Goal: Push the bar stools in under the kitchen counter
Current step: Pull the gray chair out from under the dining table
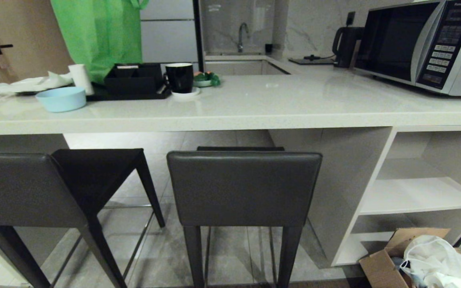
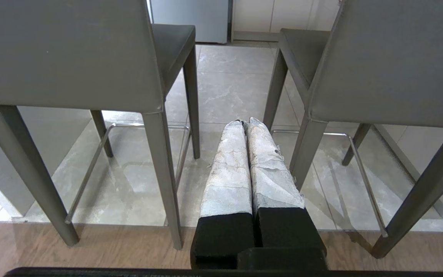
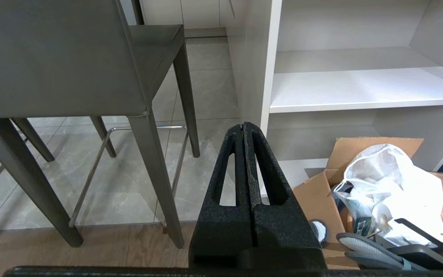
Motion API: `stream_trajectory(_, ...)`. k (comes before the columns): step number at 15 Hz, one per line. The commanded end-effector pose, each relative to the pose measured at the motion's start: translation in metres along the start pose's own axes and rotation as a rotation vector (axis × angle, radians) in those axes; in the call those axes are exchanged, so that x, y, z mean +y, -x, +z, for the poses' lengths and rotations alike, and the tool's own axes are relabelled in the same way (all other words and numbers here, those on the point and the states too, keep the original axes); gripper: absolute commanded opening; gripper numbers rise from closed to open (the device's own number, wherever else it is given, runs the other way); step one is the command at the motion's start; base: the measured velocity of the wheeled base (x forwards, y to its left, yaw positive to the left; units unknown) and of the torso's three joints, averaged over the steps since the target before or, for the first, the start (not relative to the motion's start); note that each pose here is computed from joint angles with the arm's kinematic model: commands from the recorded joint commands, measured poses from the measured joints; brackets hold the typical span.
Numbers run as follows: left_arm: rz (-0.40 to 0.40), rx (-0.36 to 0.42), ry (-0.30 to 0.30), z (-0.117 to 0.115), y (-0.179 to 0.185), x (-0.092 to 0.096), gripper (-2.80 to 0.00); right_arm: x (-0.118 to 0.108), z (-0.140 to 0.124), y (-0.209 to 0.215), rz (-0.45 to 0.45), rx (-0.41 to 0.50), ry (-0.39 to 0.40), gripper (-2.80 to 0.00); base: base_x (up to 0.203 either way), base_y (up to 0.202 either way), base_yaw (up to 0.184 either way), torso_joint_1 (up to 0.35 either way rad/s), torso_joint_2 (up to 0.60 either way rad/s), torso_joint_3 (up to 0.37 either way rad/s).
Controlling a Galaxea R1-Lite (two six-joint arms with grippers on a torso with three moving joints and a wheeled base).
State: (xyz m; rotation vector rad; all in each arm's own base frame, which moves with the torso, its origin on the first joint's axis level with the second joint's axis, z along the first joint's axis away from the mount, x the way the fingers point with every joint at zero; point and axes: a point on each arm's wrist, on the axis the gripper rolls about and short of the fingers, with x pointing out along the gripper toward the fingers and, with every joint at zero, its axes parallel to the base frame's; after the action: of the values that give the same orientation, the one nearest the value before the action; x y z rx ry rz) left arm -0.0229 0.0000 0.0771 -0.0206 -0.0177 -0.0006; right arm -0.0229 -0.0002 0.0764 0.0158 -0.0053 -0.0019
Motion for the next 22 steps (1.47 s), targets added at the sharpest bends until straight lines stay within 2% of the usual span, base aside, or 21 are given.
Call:
stream_trajectory(1, 0.0, -0.001, 0.001, -0.0004, 0.0, 0.0, -2.8, 0.0, 0.0, 0.0, 0.0, -0.001, 0.0, -2.8, 0.0, 0.0, 0.0, 0.0, 0.0, 0.0)
stream_trajectory(18, 0.0, 0.001, 0.001, -0.0006, 0.0, 0.0, -2.8, 0.0, 0.0, 0.0, 0.0, -0.001, 0.0, -2.8, 0.0, 0.0, 0.0, 0.0, 0.0, 0.0)
stream_trajectory(22, 0.002, 0.001, -0.001, -0.0006, 0.0, -0.0001, -2.8, 0.0, 0.0, 0.0, 0.0, -0.001, 0.0, -2.8, 0.002, 0.139, -0.003, 0.003, 0.0, 0.004)
